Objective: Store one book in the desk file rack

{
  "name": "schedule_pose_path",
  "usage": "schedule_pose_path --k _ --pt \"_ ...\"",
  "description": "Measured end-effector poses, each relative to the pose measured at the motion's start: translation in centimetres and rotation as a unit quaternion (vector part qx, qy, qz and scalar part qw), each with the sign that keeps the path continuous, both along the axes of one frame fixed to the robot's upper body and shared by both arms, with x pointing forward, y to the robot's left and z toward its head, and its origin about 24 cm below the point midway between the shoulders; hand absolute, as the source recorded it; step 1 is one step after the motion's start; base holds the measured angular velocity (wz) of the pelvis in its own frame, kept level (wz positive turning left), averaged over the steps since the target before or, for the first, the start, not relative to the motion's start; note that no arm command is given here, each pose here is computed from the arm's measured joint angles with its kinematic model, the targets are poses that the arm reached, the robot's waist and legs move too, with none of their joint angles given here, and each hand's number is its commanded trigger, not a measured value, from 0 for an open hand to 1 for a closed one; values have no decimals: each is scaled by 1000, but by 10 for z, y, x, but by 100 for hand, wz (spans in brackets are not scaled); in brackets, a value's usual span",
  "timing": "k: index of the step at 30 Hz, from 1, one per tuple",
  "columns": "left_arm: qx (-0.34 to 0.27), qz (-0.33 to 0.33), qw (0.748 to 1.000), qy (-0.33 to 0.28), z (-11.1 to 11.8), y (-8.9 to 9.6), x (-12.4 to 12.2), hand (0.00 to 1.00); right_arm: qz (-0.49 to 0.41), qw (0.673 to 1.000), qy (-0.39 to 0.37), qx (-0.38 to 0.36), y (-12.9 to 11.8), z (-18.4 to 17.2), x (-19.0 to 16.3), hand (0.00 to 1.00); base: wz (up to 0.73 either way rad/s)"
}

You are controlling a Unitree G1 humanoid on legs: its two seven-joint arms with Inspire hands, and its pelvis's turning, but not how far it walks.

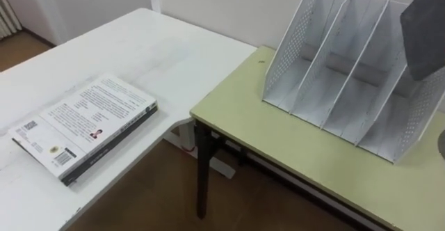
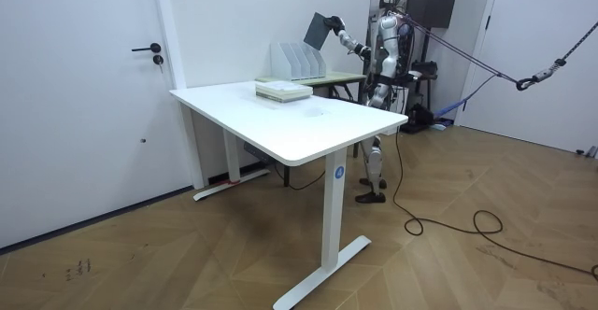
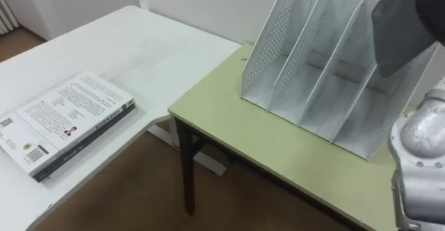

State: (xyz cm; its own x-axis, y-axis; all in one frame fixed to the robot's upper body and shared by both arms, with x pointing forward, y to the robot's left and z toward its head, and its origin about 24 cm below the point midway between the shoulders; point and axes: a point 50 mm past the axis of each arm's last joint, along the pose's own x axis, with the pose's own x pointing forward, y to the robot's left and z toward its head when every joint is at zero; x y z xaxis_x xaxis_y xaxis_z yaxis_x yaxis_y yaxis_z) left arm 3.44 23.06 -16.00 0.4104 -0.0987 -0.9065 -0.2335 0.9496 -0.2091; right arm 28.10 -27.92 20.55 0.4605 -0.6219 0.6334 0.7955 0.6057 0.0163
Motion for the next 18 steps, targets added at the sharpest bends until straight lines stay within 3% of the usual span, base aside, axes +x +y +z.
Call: schedule_pose_path --k 18 --pt "-1 6 1000 9 0 3 6 0 2 999 44 -13 -7 13 18 100 0"
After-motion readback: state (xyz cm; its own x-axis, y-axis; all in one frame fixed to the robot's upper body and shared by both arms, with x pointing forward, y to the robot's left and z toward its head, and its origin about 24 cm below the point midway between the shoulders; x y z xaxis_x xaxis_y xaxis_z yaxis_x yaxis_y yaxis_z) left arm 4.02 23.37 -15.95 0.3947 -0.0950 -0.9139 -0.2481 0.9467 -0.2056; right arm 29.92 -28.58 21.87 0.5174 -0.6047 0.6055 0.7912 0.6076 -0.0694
